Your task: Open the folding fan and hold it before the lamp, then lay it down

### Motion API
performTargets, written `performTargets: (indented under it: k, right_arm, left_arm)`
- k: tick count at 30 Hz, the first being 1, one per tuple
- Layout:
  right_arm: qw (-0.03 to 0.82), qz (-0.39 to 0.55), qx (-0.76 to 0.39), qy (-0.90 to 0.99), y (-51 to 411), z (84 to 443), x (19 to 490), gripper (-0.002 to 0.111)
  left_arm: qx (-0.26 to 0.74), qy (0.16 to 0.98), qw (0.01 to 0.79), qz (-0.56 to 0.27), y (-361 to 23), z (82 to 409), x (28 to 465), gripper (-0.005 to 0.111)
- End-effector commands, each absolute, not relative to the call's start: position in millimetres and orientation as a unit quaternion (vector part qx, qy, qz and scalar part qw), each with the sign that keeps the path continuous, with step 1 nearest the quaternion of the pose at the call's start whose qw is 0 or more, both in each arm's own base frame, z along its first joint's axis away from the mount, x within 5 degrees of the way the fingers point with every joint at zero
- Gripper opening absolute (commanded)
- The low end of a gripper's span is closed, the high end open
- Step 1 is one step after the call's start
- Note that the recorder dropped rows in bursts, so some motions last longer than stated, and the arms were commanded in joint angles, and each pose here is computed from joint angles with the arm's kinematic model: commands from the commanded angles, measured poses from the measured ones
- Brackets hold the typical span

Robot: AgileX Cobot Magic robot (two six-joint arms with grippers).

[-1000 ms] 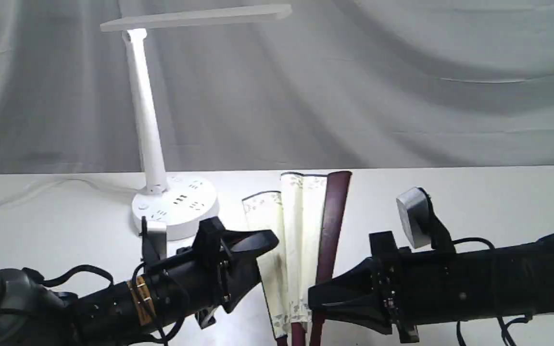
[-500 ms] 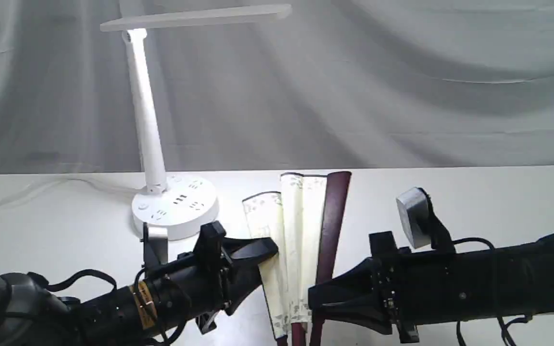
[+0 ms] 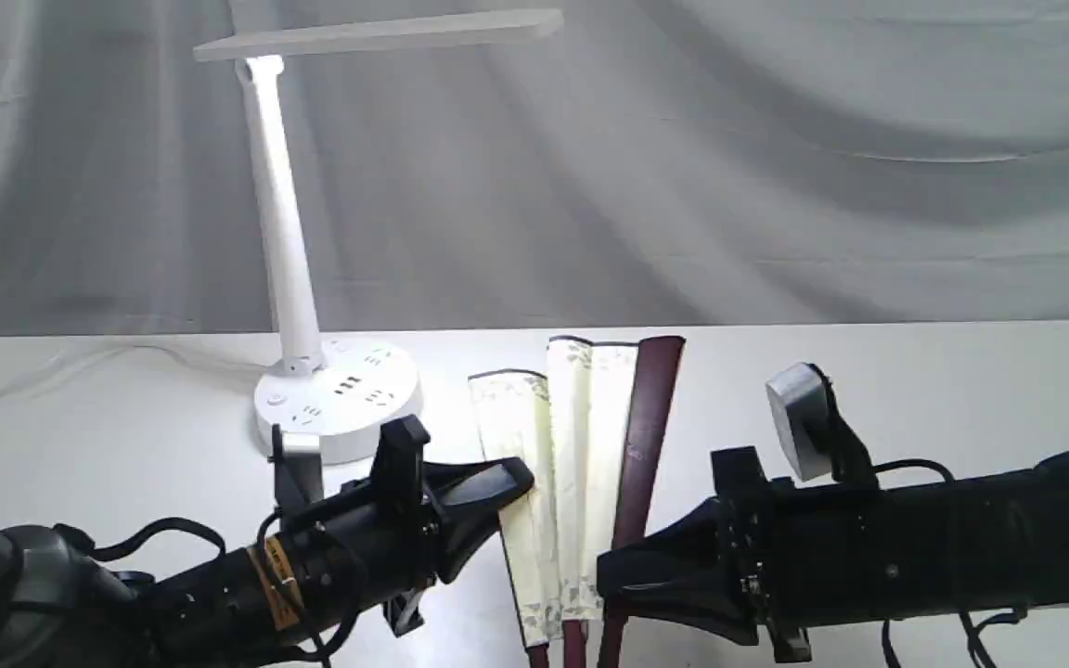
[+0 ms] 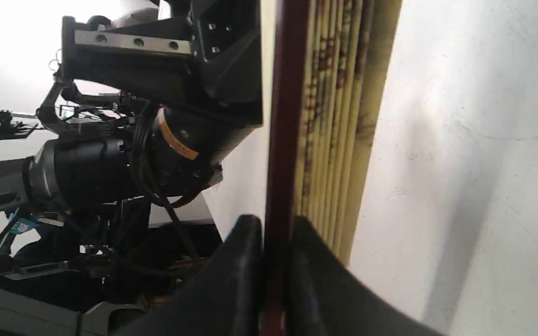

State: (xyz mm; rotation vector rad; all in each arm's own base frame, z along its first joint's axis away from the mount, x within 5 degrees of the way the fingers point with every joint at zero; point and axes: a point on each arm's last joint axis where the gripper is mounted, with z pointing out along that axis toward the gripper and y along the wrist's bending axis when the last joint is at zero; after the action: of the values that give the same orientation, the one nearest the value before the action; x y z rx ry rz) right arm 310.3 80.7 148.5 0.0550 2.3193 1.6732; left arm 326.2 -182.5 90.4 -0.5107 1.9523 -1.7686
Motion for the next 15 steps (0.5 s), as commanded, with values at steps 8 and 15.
performTargets:
  k: [8,15]
  right_arm:
    - [0.157,0.599,0.028,0.784,82,157,313,0.033]
    - [0.184,0.586,0.061,0.787,79,156,320,0.041]
  left_arm:
    - [-0.213,0.704,0.203,-0.646,-184,93,327,0.000]
    - [-0.214,0.704,0.202,-0.647,-184,93,327,0.000]
